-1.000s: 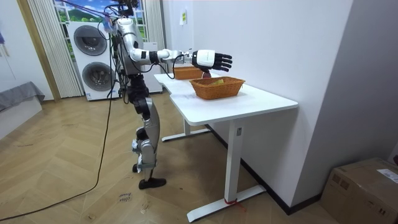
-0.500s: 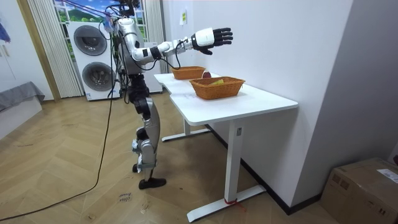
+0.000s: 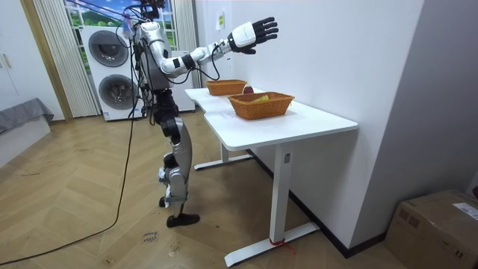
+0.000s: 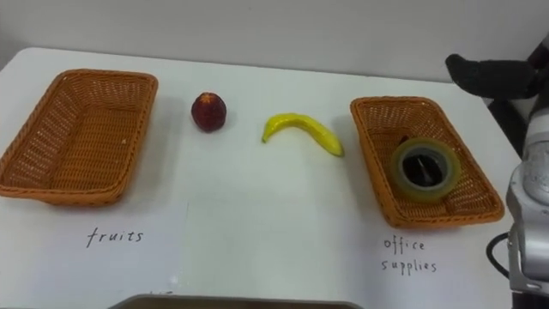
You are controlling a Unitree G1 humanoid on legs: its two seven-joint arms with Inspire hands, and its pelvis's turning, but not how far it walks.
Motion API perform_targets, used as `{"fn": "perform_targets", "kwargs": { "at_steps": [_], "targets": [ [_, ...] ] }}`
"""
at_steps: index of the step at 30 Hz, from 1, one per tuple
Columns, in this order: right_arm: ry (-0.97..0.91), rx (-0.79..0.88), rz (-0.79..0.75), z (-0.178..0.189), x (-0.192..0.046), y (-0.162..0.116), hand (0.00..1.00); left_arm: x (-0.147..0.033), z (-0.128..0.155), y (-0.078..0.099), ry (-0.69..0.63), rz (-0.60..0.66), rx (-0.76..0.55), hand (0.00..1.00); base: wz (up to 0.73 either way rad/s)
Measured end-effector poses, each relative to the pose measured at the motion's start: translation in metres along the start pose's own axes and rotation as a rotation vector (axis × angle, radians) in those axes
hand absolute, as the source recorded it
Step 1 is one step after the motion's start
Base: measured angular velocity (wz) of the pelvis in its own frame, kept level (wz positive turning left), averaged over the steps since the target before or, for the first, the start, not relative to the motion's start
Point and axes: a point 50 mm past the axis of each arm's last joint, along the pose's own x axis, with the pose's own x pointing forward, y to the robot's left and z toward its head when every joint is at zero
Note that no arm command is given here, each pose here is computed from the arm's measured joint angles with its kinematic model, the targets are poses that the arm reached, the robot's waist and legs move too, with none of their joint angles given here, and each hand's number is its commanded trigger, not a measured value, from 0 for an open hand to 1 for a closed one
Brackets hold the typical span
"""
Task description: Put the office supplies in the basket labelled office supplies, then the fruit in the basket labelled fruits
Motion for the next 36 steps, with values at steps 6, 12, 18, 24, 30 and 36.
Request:
{"fn": "perform_targets", "kwargs": {
  "at_steps": [6, 12, 18, 24, 30, 36],
  "targets": [
    [-0.030, 0.012, -0.002, 0.007, 0.002, 0.001, 0.00, 0.000, 0.001, -0.004, -0.002, -0.010, -0.002, 0.00, 0.02],
    [-0.083, 0.040, 0.022, 0.022, 0.009, 0.009, 0.00, -0.001, -0.005, -0.003, 0.016, -0.027, 0.004, 0.00, 0.05],
    [-0.109, 0.045, 0.150, 0.029, 0.008, 0.030, 0.00, -0.003, -0.015, -0.001, 0.027, -0.046, 0.093, 0.00, 0.03],
    [-0.091, 0.035, 0.234, 0.025, 0.006, 0.041, 0.00, -0.004, -0.025, 0.004, 0.056, -0.073, 0.172, 0.00, 0.08],
    [-0.038, 0.013, 0.323, 0.010, 0.004, 0.053, 0.00, -0.004, -0.023, 0.006, 0.051, -0.075, 0.197, 0.00, 0.11],
    [0.013, -0.015, 0.377, -0.002, 0.000, 0.063, 0.00, 0.000, -0.011, 0.006, 0.035, -0.072, 0.224, 0.00, -0.01]
  ]
}}
